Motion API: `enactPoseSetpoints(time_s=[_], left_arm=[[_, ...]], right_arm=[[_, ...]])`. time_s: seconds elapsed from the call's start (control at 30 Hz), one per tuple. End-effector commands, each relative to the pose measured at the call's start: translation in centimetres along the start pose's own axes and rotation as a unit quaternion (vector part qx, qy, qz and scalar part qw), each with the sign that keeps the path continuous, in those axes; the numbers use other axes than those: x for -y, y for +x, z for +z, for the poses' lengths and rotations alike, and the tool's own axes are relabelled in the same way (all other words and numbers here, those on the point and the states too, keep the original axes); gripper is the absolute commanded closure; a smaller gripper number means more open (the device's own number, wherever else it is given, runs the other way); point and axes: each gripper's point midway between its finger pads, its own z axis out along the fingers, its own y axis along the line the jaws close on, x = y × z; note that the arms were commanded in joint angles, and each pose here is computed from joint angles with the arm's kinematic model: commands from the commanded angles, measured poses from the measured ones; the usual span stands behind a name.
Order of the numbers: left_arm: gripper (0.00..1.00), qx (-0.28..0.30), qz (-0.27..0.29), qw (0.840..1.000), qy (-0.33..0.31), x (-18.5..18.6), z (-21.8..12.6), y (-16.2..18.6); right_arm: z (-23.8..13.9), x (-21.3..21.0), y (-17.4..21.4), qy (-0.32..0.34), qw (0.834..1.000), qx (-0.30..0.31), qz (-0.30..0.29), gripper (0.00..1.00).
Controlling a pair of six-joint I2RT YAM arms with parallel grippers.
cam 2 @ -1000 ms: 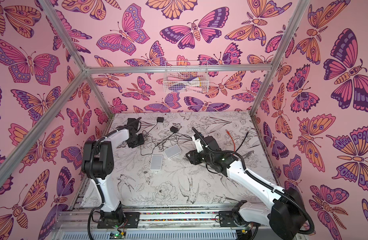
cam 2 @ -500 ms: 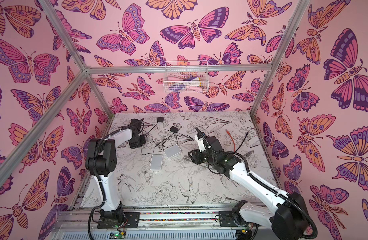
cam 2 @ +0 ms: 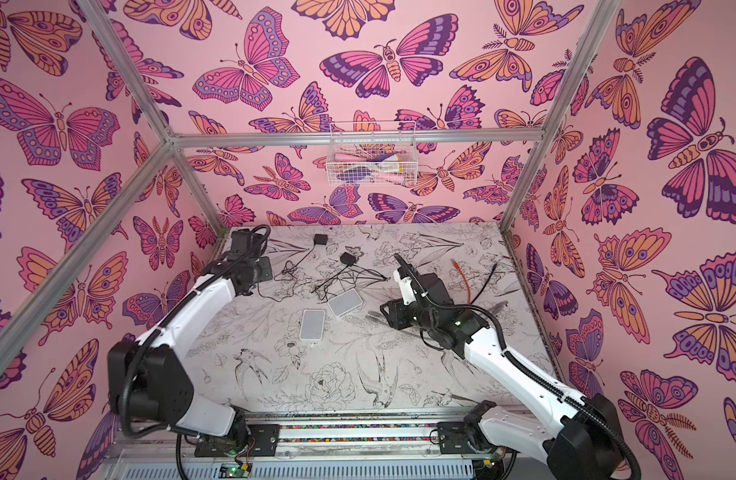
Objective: Insert the plug into the switch port
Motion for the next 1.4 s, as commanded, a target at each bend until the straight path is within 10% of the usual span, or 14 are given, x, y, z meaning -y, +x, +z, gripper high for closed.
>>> enactPoseSetpoints(time_s=[0.0,0.23,0.27,0.43,1.0,1.37], left_arm=[[1.00,0.112,0.139,0.979,0.095,5.0,-1.7,-1.4],[1.00,0.309,0.124,0.931,0.150,7.3,-6.7,-1.5],[1.00,0.349,0.273,0.863,0.242,11.5,-8.9,0.1],[1.00,0.422,0.345,0.798,0.256,13.7,-12.0,1.4],[1.00,0.429,0.510,0.716,0.208,18.7,-13.5,5.8],[1.00,0.428,0.529,0.703,0.204,19.2,-14.0,6.5]], right_arm=[[-1.4,-1.3,-3.7,-0.031,0.999,0.039,0.006,0.45],[-3.3,-1.9,-7.6,-0.111,0.992,0.054,0.035,0.41],[-3.3,-1.9,-7.8,-0.124,0.990,0.051,0.040,0.41],[-2.2,-2.7,-8.8,-0.187,0.981,0.016,0.060,0.40],[2.6,-7.4,-11.5,-0.300,0.950,-0.089,0.009,0.32],[4.5,-10.2,-7.8,-0.290,0.937,-0.180,-0.072,0.41]])
